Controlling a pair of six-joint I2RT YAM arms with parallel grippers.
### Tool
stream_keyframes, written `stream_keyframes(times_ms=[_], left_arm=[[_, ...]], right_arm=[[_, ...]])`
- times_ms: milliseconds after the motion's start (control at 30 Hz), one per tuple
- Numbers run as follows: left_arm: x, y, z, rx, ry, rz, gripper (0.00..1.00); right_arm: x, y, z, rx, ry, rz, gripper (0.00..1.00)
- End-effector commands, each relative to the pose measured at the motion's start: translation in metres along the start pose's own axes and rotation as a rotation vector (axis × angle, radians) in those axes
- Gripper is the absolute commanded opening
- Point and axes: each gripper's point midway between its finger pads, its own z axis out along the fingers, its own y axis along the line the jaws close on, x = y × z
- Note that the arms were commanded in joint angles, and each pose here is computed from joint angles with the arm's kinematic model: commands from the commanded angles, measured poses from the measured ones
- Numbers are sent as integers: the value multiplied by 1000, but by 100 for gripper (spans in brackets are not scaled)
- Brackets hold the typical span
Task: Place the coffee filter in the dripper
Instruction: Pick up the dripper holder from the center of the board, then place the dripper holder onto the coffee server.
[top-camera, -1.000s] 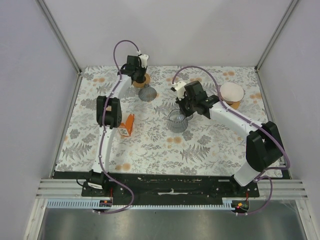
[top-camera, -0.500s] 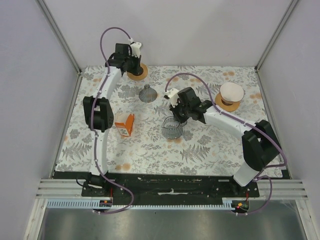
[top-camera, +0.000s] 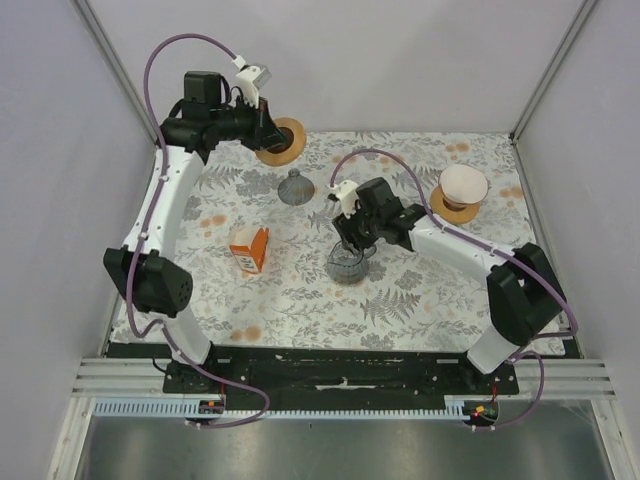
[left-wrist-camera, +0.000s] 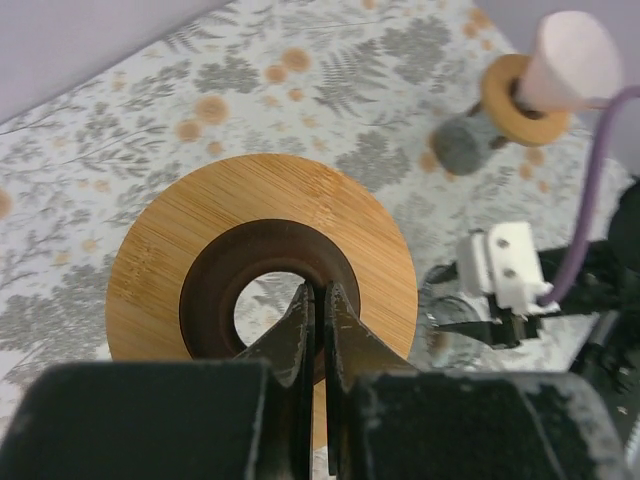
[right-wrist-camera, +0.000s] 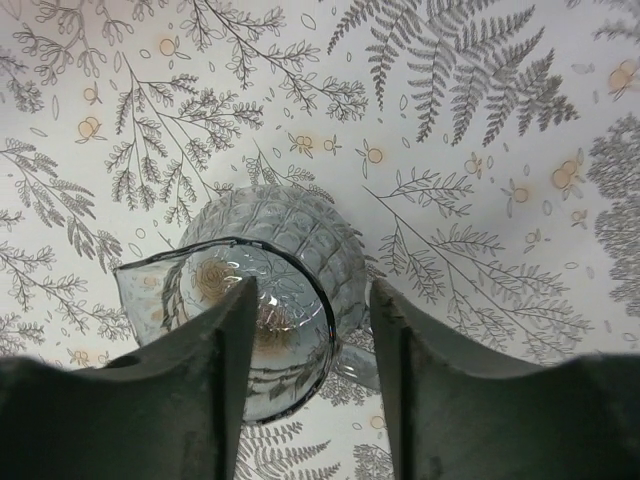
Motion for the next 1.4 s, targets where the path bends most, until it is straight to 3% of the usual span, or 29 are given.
stream_keyframes(times_ms=[0,67,200,367,533,800,1200,1300,1367], left_arm=[[-13,-70,-41,213,-27,-87,2],[-19,-94,-57,282,-41,-106,2],[-31,-139,-83,420,-59,-117,2],[-45,-196,-117,613,-50,-179,2],[-55,-241,-147,773,-35,-178,2],[-54,-255,-152,830,-31,-157,2],[-47,-269,-146,897,19,-167,2],[-45,-268,-144,897,25,-167,2],[-45,-266,-141,888,21,-164,2]], right_arm=[[-61,6,-51,-4,-219,-75,62],[-90,7,-82,15,-352,-104,69],[-158,16,-160,38,-746,-178,77],[-197,33,-246,66,-1226,-272,80],[-212,58,-284,9,-1441,-323,79],[-220,75,-321,-37,-1580,-374,75],[-246,85,-310,-83,-1568,-416,66],[-250,83,-314,-73,-1586,-408,59],[-252,83,-316,-77,-1595,-404,45]])
